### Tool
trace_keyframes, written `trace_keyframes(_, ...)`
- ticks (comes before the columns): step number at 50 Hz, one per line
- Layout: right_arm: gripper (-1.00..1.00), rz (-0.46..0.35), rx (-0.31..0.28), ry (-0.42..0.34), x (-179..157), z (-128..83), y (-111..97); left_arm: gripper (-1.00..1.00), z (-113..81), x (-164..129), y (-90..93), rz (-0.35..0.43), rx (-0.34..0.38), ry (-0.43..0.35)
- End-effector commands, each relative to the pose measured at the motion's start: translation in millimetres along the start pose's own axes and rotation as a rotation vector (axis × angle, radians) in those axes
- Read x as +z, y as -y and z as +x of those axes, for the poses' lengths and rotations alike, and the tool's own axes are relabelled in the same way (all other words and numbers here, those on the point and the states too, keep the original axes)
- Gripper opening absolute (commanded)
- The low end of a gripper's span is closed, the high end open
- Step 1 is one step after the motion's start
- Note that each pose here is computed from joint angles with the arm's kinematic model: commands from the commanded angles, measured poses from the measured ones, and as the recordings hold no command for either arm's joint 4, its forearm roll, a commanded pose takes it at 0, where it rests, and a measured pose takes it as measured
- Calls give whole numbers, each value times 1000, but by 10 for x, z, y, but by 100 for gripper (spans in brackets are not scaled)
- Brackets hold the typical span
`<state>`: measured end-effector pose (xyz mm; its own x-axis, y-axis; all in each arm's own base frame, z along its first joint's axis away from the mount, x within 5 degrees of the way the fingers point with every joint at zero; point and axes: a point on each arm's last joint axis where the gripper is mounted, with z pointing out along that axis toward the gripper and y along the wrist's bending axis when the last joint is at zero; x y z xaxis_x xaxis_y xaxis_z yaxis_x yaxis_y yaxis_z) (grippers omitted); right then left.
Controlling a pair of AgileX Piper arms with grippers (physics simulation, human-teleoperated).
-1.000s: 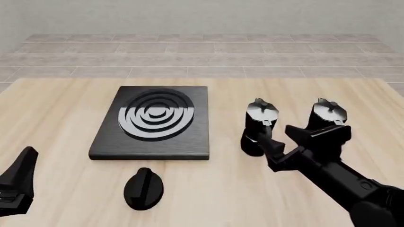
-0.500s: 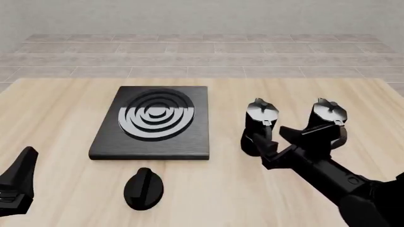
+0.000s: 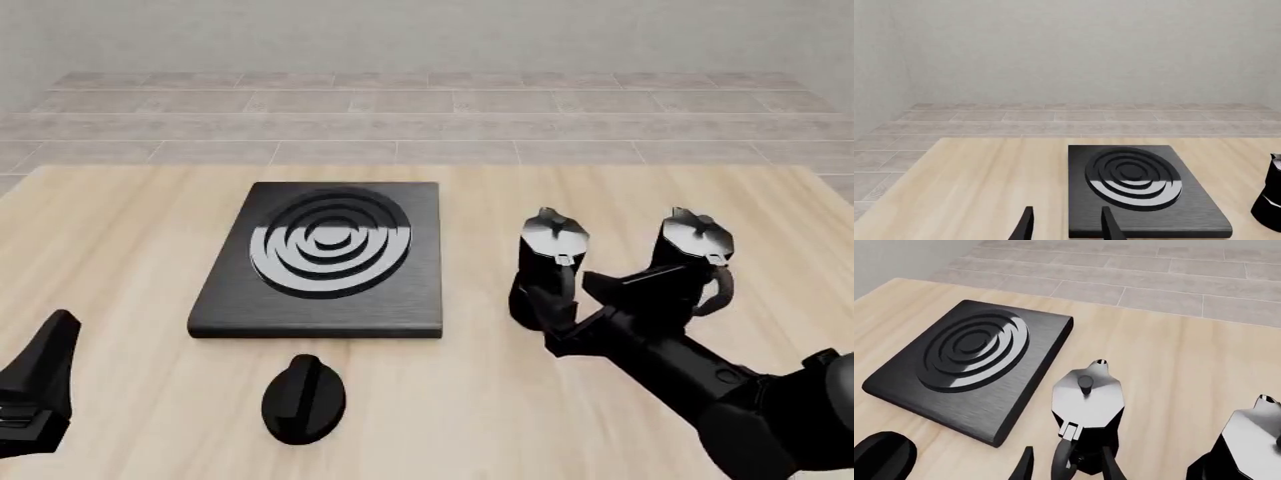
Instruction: Put both moka pots on the stove.
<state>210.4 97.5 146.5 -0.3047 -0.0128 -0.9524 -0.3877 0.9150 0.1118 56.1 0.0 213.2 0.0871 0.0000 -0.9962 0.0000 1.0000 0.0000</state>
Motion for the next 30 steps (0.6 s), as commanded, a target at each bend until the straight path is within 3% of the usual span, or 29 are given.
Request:
trace_keyframes(1,100,-8,-11,1,61,-3,-19,100,0,0,0,0,0,0)
trace_keyframes(2,-100,-6,-10,2,62,-5,-16,100,0,0,0,0,0,0)
trace_keyframes(18,-100,12,-16,33,-21,-98,27,100,0,0,0,0,0,0)
trace_keyframes(30,-100,4,-67,145,-185,-307,0,100,0,0,0,0,0,0)
